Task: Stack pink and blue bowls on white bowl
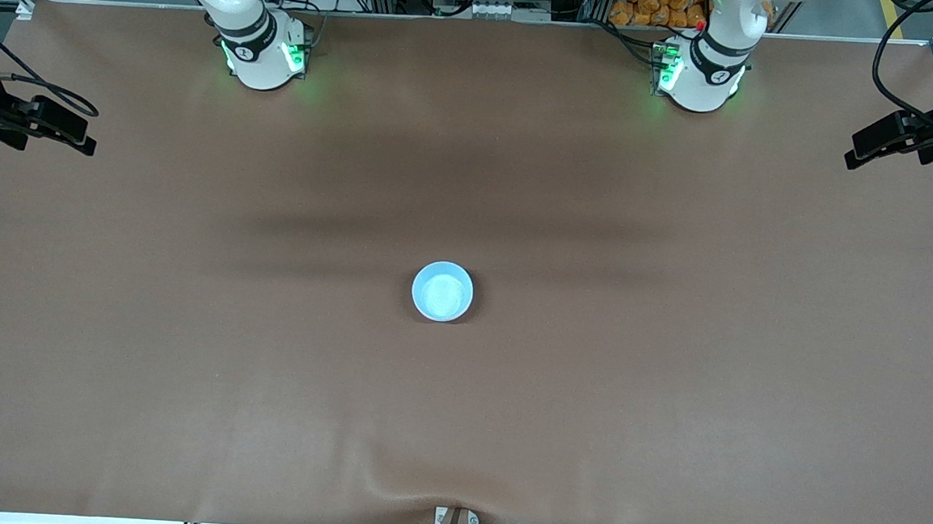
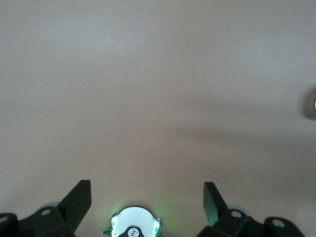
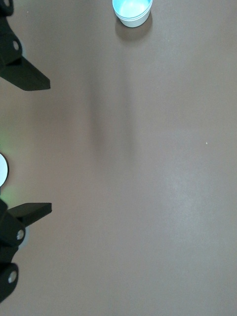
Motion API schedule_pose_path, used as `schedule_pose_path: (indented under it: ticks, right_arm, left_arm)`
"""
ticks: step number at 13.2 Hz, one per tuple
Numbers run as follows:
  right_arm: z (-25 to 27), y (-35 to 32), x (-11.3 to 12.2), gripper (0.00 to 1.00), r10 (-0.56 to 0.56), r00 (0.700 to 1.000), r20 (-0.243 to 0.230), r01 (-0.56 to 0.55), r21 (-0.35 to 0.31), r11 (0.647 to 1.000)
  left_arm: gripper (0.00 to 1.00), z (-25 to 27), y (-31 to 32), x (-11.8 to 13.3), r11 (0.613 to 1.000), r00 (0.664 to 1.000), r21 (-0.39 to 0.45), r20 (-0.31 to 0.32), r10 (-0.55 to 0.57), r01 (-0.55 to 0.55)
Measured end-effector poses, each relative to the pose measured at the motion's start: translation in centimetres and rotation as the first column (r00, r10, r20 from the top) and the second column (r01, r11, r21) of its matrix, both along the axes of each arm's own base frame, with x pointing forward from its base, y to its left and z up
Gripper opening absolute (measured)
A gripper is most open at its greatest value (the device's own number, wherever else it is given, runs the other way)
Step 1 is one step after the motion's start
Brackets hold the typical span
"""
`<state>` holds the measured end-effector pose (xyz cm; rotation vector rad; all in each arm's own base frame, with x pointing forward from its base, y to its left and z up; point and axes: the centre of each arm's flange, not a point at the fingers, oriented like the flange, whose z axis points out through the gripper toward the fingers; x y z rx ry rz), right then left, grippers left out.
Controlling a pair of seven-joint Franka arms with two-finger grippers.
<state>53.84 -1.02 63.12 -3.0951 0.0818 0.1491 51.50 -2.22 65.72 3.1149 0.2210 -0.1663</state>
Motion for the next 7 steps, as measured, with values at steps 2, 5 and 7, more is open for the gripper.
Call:
schedule_pose_path:
  ticks: [2,5,7]
  right_arm:
    - [0.0,0.0,0.0,1.0,0.0,1.0,0.0,0.0,0.0,1.0]
    - [-0.02,0.0,0.01,1.0,0.0,1.0,0.0,0.0,0.0,1.0]
    - [-0.03,0.0,0.02,1.0,0.0,1.0,-0.001,0.0,0.0,1.0]
  left_arm:
    - [1.0,0.0,0.1,0.0,1.0,1.0,0.0,0.0,0.002,-0.002]
    - [1.0,0.0,0.14,0.01,1.0,1.0,0.0,0.0,0.003,-0.003]
    - [1.0,0.02,0.14,0.02,1.0,1.0,0.0,0.002,0.003,-0.003]
